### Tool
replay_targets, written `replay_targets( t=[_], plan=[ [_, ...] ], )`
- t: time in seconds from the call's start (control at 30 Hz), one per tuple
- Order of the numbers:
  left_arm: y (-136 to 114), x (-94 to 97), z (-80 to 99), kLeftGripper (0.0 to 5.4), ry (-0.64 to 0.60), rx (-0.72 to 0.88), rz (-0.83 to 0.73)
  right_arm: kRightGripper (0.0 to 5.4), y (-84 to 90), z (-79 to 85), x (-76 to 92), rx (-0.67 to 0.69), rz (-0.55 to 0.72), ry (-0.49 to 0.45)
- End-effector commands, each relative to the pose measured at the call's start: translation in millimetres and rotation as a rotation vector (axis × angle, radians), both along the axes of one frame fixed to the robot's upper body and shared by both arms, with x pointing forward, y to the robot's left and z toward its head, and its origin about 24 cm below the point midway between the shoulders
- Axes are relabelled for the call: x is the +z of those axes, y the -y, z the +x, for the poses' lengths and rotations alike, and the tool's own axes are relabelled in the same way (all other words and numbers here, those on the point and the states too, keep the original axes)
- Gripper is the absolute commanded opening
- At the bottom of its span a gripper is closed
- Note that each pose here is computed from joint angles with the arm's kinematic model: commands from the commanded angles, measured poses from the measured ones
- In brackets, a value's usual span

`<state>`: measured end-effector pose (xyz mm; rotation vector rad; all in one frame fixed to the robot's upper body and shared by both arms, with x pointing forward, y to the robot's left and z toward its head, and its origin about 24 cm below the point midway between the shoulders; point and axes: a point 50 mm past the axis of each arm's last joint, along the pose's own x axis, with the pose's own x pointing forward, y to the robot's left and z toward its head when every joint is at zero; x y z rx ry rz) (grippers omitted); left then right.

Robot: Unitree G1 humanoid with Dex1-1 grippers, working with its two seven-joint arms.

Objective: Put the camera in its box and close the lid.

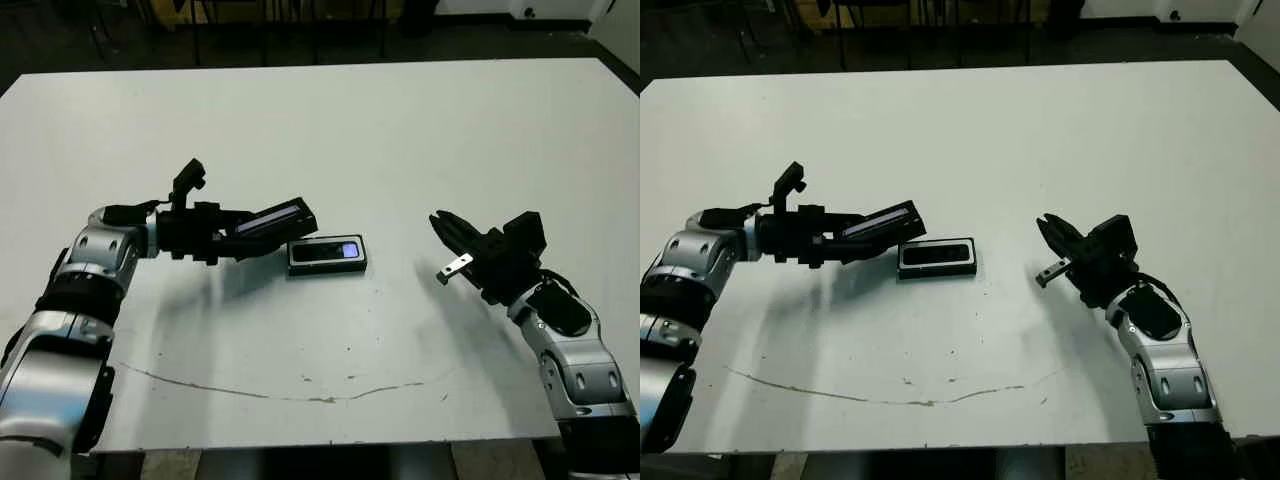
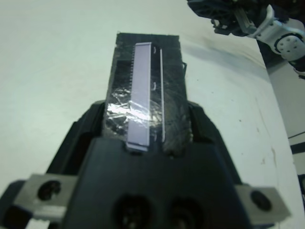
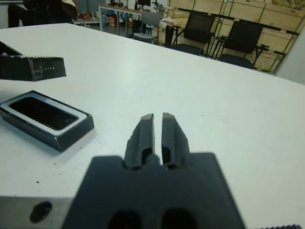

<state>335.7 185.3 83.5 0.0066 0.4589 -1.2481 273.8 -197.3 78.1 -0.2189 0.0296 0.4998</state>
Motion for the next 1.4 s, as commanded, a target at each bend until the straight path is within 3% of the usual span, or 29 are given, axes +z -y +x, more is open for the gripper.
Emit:
replay_targets(
  t=[0.03, 0.97, 1.4],
  plan=[
    [2.2, -3.3, 2.2, 2.79, -0.039, -0.002, 0.033, 0.0, 2.4, -1.8, -7.2, -0.005, 0.009, -0.039],
    [27.4, -7.1, 3.4, 2.79, -0.071, -0.237, 0.065, 0.0, -3.4, -2.7, -12.3, 0.009, -0.018, -0.039],
    [29.7, -25.1, -1.2, 2.79, -0.151, -0.2, 0.08, 0.0, -3.9, -3.8, -13.5, 0.016, -0.017, -0.026]
  ],
)
